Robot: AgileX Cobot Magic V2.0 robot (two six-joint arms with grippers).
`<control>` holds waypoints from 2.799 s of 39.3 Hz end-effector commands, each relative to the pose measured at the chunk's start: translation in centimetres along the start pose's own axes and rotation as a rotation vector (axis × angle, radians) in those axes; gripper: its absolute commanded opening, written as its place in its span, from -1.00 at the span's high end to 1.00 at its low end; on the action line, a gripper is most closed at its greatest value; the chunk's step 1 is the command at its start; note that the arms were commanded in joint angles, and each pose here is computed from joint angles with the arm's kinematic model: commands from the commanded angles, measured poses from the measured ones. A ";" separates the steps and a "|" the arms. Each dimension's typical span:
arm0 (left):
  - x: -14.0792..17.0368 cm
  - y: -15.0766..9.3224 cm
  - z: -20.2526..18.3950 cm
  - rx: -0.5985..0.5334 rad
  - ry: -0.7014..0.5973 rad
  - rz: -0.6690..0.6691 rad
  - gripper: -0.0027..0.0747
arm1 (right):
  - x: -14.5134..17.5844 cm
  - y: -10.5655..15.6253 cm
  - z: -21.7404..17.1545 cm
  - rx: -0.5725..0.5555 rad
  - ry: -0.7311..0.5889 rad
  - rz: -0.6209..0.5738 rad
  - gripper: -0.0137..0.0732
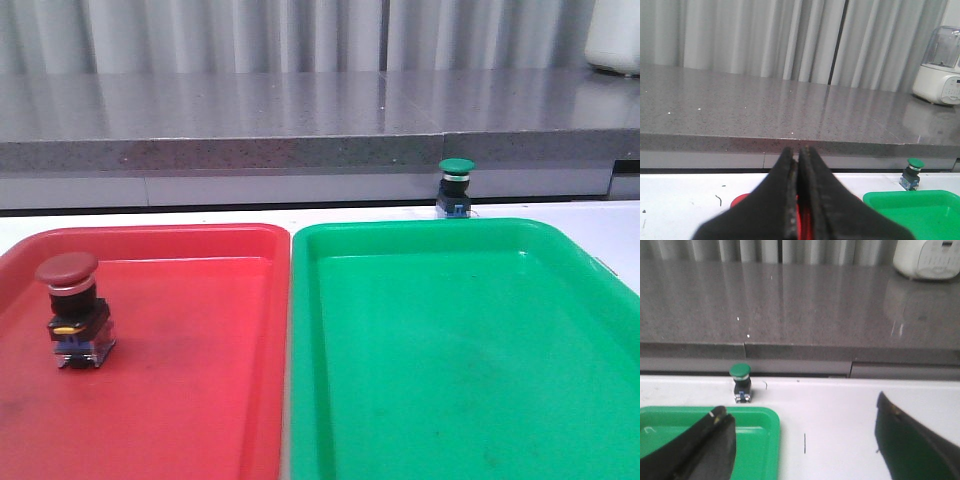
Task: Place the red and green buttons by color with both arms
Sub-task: 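Raise the left gripper away from the red tray, then lower the right gripper over the green-capped button and close on it, then lift the green button with the right gripper and move it over the green tray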
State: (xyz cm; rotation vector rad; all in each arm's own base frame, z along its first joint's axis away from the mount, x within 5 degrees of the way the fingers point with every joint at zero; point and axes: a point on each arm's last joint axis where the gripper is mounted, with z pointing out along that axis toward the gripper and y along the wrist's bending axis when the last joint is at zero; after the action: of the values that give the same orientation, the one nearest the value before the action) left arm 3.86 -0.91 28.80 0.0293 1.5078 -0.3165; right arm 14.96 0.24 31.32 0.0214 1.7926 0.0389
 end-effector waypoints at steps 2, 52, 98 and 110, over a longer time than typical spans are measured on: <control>-1.5 -0.2 0.0 0.014 -0.094 -0.005 0.98 | -2.2 0.0 4.8 0.002 0.000 -0.004 -0.67; -1.5 -0.2 0.0 0.014 -0.094 -0.005 0.98 | -1.3 9.0 33.6 -0.126 0.530 -0.031 -0.42; -1.5 -0.2 0.0 0.014 -0.094 -0.005 0.98 | -6.0 10.8 15.6 -0.268 0.418 -0.064 0.37; -1.3 -0.2 0.0 0.013 -0.088 -0.005 0.98 | 2.3 11.9 12.2 -0.342 0.554 -0.080 0.37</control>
State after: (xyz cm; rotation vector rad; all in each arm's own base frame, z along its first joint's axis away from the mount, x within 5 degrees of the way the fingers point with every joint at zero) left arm 3.90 -0.92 28.68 0.0293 1.5115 -0.3162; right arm 26.62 12.28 26.19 -0.3527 2.4331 0.2802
